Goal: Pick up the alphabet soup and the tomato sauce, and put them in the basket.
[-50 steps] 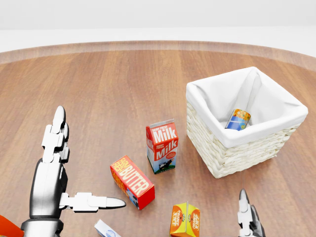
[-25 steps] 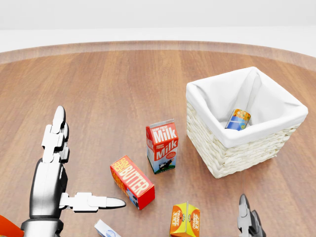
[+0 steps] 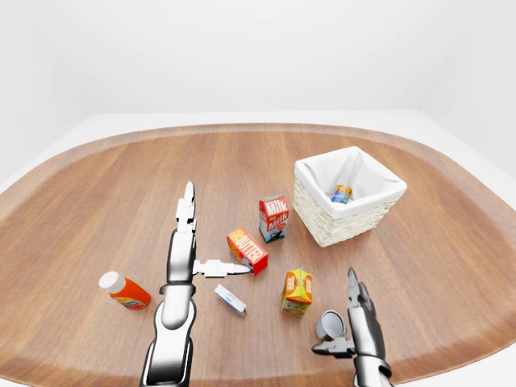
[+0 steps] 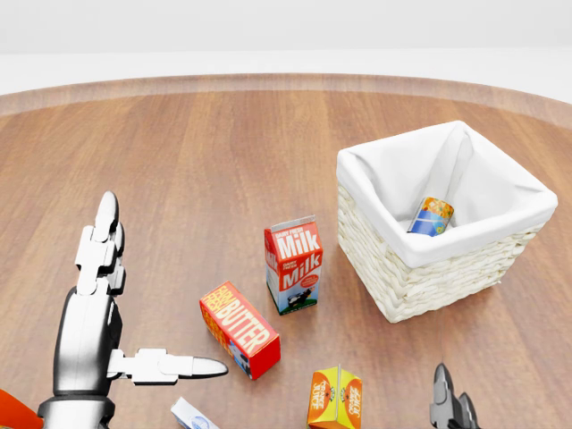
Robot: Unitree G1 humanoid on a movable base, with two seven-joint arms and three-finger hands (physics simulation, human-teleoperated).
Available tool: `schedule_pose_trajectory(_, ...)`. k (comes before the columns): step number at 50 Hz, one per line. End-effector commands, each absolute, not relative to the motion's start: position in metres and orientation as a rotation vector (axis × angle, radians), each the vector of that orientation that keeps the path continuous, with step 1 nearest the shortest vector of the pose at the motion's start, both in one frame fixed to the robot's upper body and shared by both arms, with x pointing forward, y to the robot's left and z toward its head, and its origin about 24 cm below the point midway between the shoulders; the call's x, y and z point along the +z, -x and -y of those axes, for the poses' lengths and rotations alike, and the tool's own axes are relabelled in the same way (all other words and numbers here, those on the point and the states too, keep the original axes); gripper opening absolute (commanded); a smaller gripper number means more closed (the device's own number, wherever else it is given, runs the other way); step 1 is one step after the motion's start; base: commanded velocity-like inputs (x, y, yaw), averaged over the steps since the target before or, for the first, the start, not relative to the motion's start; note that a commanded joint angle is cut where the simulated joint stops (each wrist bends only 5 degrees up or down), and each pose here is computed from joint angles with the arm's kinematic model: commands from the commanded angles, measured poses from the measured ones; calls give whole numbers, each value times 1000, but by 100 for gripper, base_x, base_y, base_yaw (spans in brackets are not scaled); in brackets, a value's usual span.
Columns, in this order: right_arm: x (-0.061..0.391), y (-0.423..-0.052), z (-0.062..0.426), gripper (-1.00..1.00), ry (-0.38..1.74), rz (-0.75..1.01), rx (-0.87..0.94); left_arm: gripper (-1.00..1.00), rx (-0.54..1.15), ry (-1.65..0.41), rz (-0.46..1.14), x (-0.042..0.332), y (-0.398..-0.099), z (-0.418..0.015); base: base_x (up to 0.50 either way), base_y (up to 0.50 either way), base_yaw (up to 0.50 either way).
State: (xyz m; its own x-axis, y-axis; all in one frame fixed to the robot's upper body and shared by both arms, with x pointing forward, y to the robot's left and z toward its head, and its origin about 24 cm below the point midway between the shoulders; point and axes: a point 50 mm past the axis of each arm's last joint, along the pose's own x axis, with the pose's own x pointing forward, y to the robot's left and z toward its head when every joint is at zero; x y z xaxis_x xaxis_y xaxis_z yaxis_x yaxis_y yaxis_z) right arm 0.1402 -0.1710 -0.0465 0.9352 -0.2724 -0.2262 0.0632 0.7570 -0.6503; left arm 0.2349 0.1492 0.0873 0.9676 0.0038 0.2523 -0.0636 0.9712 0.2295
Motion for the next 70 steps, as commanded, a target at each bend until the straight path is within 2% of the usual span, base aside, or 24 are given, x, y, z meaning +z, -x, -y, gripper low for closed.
schedule_pose_trajectory(1,-52,-139,172,100,723,-331,-191,100,36,-242,250,87,-235,-150,0,0,0)
schedule_pose_trajectory(70,-65,-145,166,100,894,-287,-184,100,36,-242,258,88,-235,-149,0,0,0)
